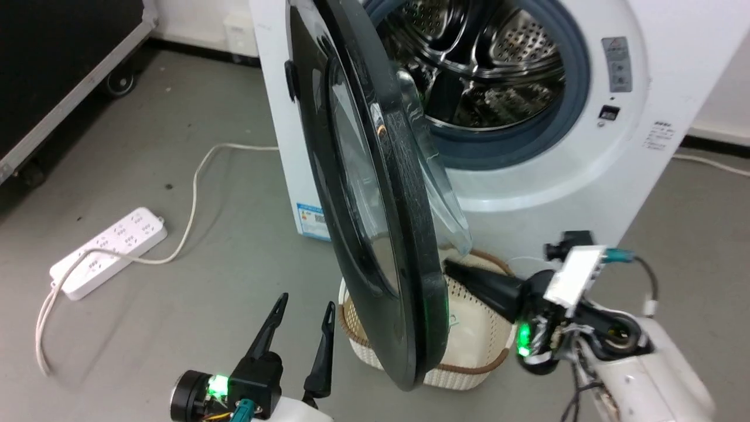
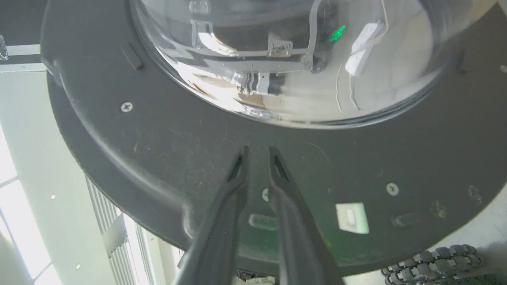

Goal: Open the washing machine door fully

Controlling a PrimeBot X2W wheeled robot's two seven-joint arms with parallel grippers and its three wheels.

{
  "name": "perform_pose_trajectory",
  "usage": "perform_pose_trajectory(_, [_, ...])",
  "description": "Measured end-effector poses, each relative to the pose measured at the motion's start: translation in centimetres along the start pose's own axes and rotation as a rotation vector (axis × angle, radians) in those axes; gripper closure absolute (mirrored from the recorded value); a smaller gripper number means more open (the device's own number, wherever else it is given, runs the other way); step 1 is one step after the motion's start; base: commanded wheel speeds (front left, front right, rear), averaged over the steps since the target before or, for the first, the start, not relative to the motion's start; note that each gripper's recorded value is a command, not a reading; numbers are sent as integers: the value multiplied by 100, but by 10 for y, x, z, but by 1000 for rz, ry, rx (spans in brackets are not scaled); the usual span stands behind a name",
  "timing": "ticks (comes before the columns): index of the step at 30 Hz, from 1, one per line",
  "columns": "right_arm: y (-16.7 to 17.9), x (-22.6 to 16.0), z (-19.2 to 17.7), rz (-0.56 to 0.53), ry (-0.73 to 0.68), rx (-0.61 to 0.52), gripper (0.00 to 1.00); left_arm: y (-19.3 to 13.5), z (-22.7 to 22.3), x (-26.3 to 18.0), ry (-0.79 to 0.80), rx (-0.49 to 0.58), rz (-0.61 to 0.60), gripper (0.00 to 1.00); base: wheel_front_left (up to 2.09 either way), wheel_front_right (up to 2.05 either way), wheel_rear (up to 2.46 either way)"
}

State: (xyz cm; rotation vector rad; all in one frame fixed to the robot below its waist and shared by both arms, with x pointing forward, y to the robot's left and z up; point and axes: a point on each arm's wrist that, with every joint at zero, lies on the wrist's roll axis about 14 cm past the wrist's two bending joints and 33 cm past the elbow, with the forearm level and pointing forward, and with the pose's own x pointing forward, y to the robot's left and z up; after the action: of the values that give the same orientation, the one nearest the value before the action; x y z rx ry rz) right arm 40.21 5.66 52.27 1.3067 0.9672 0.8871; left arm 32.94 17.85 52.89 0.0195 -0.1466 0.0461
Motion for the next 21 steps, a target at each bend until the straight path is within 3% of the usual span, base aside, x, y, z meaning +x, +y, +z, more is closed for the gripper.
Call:
perform_pose_trajectory(3, [13, -18, 19, 20, -113, -62, 0, -2, 4, -1, -14, -11, -13, 0, 0, 0, 0])
perform_pose_trajectory(5, [21, -38, 40, 0, -231, -174, 0, -4, 6, 0, -22, -16, -20, 0, 0, 0, 0])
perform_pose_trajectory(9, [47, -85, 78, -67, -516, -496, 0, -7, 7, 5, -27, -36, -39, 0, 0, 0, 0])
perform_pose_trajectory(15, [64, -156, 94, -234, -845, -1064, 0, -13, 7, 14, -27, -70, -72, 0, 0, 0, 0])
perform_pose_trajectory(17, [64, -181, 95, -277, -946, -1188, 0, -16, 8, 16, -32, -85, -87, 0, 0, 0, 0])
perform_pose_trajectory(21, [47, -215, 86, -422, -992, -1363, 0, -21, 11, 19, -41, -91, -110, 0, 0, 0, 0])
